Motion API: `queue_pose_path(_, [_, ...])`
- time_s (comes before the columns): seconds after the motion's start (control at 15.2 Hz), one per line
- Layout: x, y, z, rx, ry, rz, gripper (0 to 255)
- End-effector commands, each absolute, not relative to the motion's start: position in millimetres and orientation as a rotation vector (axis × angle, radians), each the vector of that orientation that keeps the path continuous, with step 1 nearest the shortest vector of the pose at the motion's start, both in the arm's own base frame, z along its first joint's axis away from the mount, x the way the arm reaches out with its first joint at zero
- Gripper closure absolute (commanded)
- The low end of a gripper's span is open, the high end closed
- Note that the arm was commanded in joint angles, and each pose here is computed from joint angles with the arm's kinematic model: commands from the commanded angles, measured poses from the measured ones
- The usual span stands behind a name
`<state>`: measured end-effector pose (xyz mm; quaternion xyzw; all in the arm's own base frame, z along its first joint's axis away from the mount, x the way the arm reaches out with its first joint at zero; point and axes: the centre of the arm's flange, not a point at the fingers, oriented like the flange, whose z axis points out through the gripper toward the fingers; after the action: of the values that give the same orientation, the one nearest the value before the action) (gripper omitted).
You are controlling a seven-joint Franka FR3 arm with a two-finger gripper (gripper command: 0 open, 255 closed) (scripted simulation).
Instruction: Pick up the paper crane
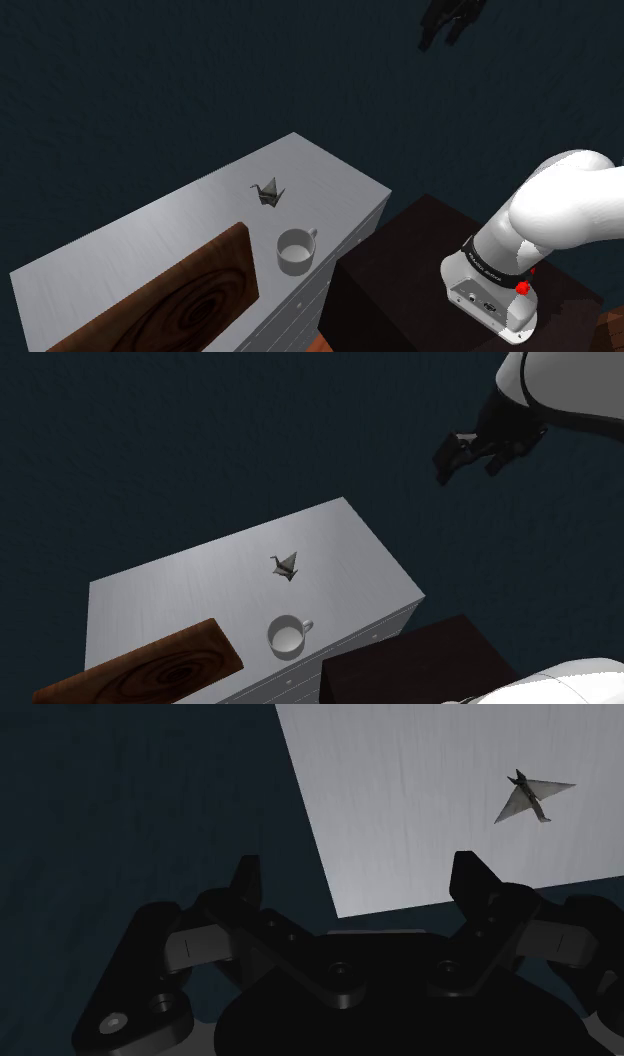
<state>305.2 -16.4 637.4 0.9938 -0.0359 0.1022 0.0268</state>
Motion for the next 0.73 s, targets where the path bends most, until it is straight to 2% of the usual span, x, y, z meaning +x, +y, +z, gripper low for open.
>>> queue_pose_path(0.0, [305.2,-16.4,637.4,3.07,-0.111,0.316,0])
queue_pose_path(0.66, [350.7,66.3,540.3,3.038,-0.164,0.315,0])
